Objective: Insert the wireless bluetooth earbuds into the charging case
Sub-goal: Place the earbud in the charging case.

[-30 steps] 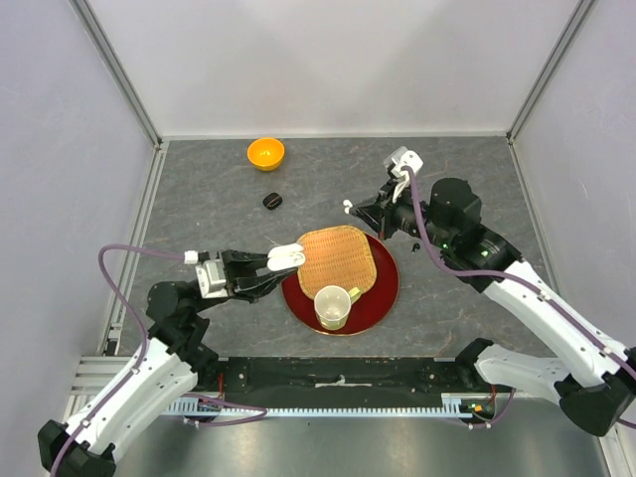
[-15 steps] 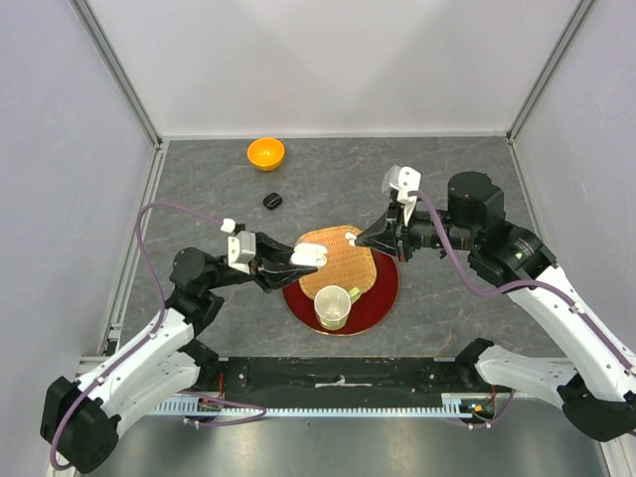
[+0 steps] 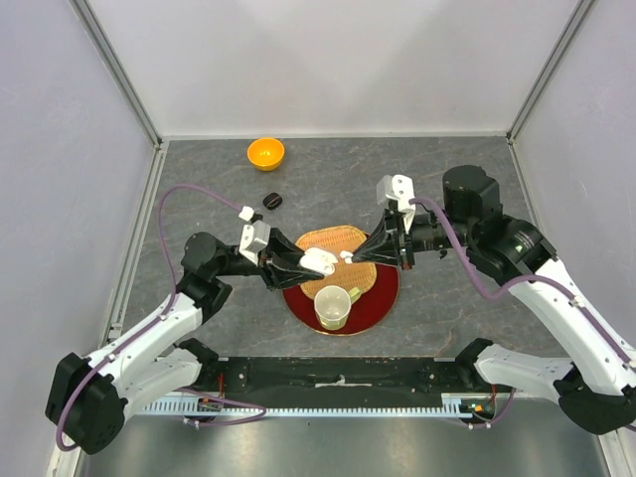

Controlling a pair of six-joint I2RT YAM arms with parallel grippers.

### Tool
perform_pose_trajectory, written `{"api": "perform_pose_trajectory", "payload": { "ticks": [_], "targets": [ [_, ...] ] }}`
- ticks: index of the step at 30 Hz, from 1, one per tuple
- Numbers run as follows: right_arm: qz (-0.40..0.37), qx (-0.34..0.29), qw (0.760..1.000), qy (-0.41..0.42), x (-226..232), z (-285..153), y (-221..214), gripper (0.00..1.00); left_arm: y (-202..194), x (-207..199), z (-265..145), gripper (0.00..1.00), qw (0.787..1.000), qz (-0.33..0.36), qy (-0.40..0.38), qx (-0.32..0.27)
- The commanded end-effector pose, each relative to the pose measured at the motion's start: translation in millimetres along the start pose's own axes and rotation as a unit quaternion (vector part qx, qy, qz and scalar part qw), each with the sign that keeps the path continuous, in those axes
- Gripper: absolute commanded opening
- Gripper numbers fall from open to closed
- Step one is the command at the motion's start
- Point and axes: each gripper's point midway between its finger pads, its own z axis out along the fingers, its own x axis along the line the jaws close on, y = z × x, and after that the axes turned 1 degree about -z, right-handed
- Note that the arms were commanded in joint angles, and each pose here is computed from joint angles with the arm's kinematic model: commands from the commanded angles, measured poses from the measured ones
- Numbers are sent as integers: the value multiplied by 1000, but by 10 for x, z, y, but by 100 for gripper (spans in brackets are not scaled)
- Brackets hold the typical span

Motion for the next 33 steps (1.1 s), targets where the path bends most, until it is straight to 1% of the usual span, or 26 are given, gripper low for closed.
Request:
{"api": "perform_pose_trajectory", "payload": {
  "ticks": [1, 9, 10, 11, 17, 26, 33],
  "targets": [
    [-23, -12, 999, 44, 108, 51, 124, 0, 147, -121, 60, 2, 999, -8, -50, 1],
    [-23, 4, 998, 64, 144, 271, 93, 0, 72, -92, 99, 2, 997, -37, -67, 13],
    [-23, 9, 997, 74, 199, 325, 84, 0, 64, -96, 104, 2, 997, -38, -70, 15],
    [-22, 18, 998, 64, 152, 383, 53, 0, 70, -99, 107, 2, 996, -39, -73, 15],
    [-24, 46, 996, 72, 164, 593, -51, 0, 54, -166, 107, 2, 995, -38, -91, 20],
    [-33, 49, 996, 62, 113, 615, -25, 0, -4, -308, 61, 2, 992, -29, -122, 30],
    [-33, 50, 997, 57, 101, 605, -15, 0, -15, -307, 59, 2, 992, -28, -121, 30]
  ]
}}
